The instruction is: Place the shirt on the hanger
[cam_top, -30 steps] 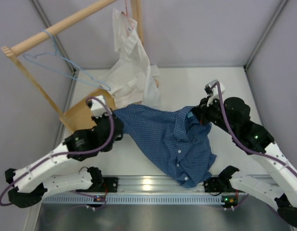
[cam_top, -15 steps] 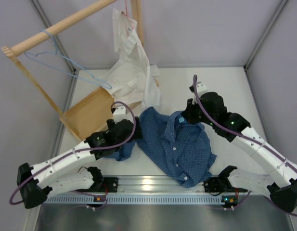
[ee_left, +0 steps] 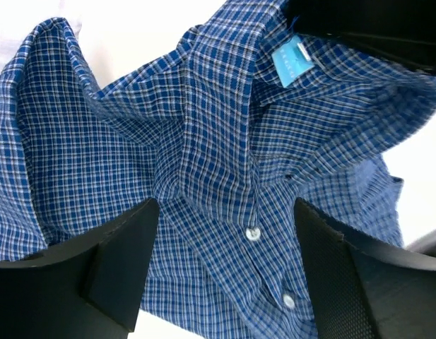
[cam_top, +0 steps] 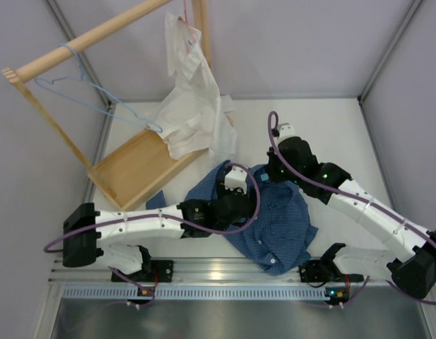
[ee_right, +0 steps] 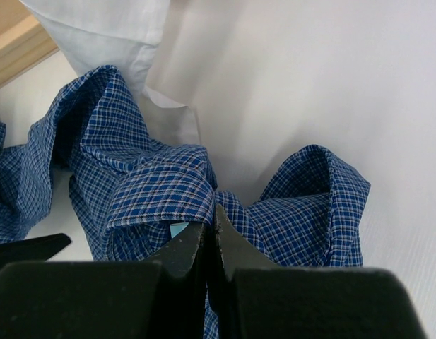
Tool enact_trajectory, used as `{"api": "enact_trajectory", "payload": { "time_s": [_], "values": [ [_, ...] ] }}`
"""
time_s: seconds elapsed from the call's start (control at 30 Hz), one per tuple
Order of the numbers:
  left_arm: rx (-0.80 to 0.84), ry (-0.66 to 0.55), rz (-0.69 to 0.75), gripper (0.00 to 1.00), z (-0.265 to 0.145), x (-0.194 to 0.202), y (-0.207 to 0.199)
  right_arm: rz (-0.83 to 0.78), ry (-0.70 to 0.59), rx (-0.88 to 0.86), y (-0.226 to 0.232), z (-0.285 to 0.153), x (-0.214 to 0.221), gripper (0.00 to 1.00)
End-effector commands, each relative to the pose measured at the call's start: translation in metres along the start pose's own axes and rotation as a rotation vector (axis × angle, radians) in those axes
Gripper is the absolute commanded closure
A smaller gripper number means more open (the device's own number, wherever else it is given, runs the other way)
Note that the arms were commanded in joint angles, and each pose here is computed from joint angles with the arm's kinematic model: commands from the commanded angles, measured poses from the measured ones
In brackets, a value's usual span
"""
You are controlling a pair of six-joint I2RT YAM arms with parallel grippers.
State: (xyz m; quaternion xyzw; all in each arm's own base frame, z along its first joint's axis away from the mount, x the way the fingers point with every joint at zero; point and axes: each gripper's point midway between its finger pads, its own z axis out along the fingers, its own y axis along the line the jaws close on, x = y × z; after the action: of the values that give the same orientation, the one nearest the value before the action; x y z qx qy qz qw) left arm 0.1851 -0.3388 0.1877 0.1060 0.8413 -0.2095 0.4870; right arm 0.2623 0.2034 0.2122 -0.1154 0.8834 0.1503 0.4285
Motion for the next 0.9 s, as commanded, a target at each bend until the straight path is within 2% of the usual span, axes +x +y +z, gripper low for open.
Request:
{"api": "enact_trajectory", "payload": {
  "time_s": [0.0,0.07,0.17,0.33,0.4,0.53,0.7,0.77,0.8,0.83,0.87],
  "values": [
    [-0.014,-0.108,-0.033,0.28,0.012,-0.030,-0.015,0.008,-0.058,-0.026,0.013,-0.007,-0.024,1.00],
    [-0.023,-0.113,-0.036,0.39,0.017,-0.029,-0.015,0.005,-0.055,-0.034,0.015,-0.007,-0.025,1.00],
    [-0.035,-0.101,-0.044,0.51,0.027,-0.025,-0.012,0.002,-0.054,-0.043,0.018,-0.007,-0.025,1.00],
    [-0.049,-0.092,-0.053,0.52,0.043,-0.017,-0.007,0.004,-0.055,-0.045,0.018,-0.007,-0.026,1.00],
    [-0.053,-0.086,-0.065,0.48,0.048,-0.016,-0.004,0.004,-0.055,-0.059,0.022,-0.007,-0.026,1.00],
    [-0.051,-0.087,-0.073,0.45,0.053,-0.012,0.000,0.002,-0.046,-0.083,0.027,-0.006,-0.023,1.00],
    [-0.032,-0.121,-0.098,0.47,0.052,-0.021,0.003,0.007,-0.041,-0.120,0.032,-0.005,-0.021,1.00],
    [-0.032,-0.122,-0.094,0.63,0.052,-0.021,0.008,0.005,-0.044,-0.130,0.035,-0.005,-0.022,1.00],
    [-0.033,-0.127,-0.100,0.74,0.051,-0.023,0.010,0.006,-0.041,-0.138,0.036,-0.006,-0.021,1.00],
    [-0.040,-0.127,-0.103,0.92,0.050,-0.023,0.012,0.007,-0.044,-0.142,0.037,-0.006,-0.022,1.00],
    [-0.058,-0.124,-0.105,1.00,0.051,-0.020,0.020,0.008,-0.045,-0.152,0.038,-0.007,-0.023,1.00]
  ]
}}
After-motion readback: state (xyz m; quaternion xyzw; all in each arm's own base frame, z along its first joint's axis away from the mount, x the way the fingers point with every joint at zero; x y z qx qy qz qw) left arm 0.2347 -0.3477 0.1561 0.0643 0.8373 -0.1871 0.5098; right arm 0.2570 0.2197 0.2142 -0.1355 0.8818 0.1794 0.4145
